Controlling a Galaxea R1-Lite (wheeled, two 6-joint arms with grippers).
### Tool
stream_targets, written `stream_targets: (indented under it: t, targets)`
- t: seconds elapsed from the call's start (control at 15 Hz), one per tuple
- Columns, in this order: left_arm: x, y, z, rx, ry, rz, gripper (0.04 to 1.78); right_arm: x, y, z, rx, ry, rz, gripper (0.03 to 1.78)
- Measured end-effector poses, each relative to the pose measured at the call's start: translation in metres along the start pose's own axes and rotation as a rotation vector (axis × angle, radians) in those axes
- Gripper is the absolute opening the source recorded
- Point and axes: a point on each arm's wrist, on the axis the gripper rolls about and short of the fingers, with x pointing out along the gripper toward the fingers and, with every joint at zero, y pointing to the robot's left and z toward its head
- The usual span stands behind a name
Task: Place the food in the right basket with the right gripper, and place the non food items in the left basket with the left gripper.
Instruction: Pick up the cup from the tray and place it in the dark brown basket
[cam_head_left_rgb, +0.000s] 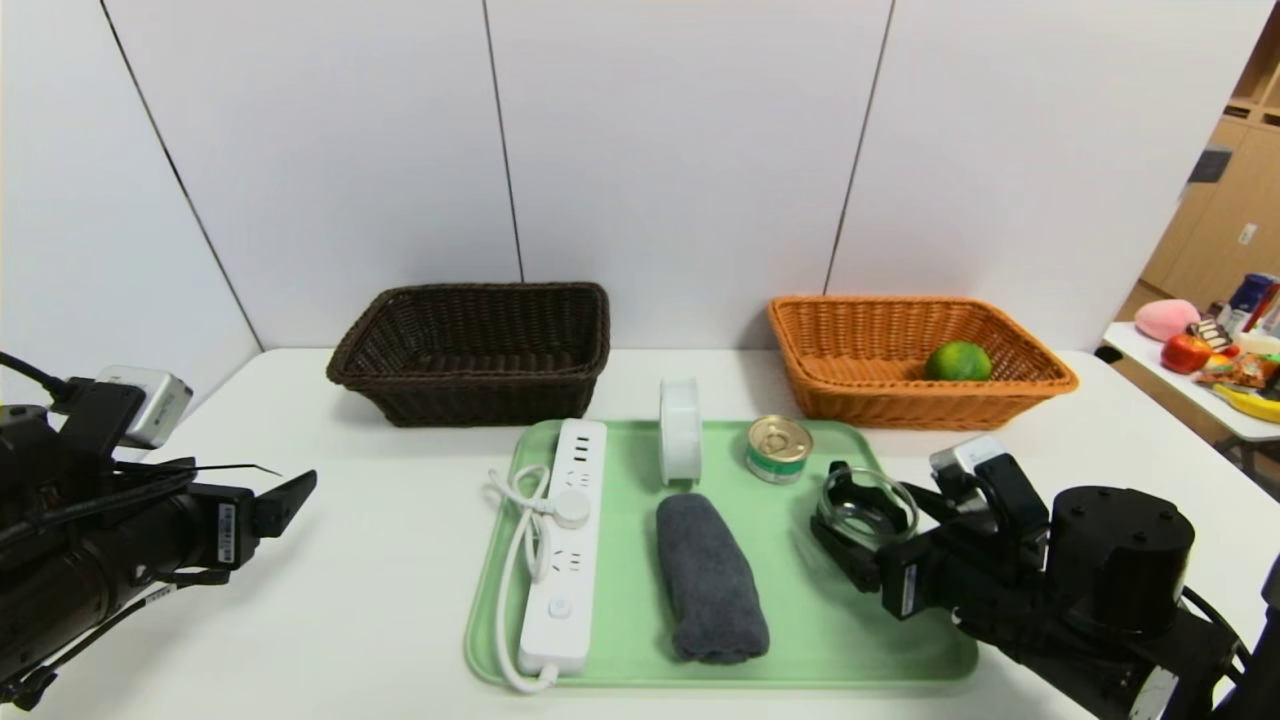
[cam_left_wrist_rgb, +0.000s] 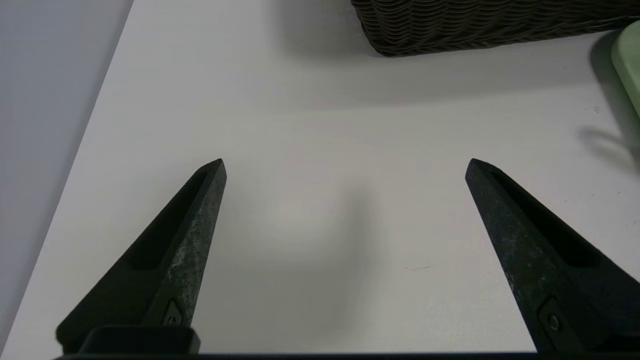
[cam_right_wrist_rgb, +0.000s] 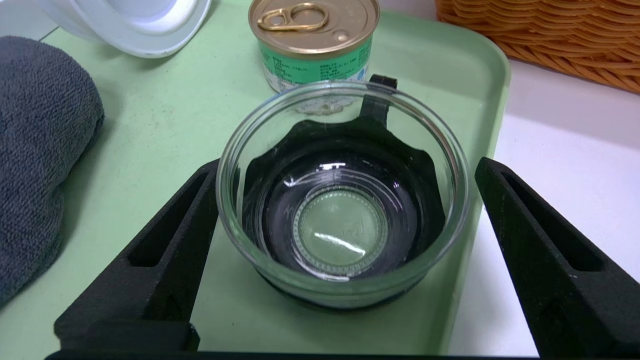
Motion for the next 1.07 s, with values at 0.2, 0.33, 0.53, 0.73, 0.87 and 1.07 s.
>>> stream_targets:
  t: [0.2, 0.33, 0.53, 0.73, 0.87, 1.07]
  targets:
    - [0.000, 0.000, 0.000, -0.004, 0.001, 0.001, 1.69, 0.004, 0.000, -0.001, 0.000, 0.003, 0.000, 1.70]
    - [0.000, 0.000, 0.000, -0.004, 0.001, 0.002, 1.69, 0.007, 0.000, 0.000, 0.003, -0.006, -0.003, 1.57]
    - [0.000, 0.000, 0.000, -0.005, 0.001, 0.002, 1.69, 0.008, -0.001, 0.001, 0.005, -0.007, -0.006, 1.26]
    - [0.000, 0.000, 0.000, -0.005, 0.001, 0.003, 1.69, 0.007, -0.001, 0.000, 0.004, -0.004, -0.005, 1.24]
    - [0.000, 0.000, 0.000, -0.005, 0.001, 0.003, 1.69, 0.006, 0.000, 0.002, 0.003, -0.010, 0.001, 1.23]
    - [0.000, 0.000, 0.000, -0.005, 0.001, 0.003, 1.69, -0.001, 0.005, 0.013, -0.001, -0.061, 0.026, 1.23]
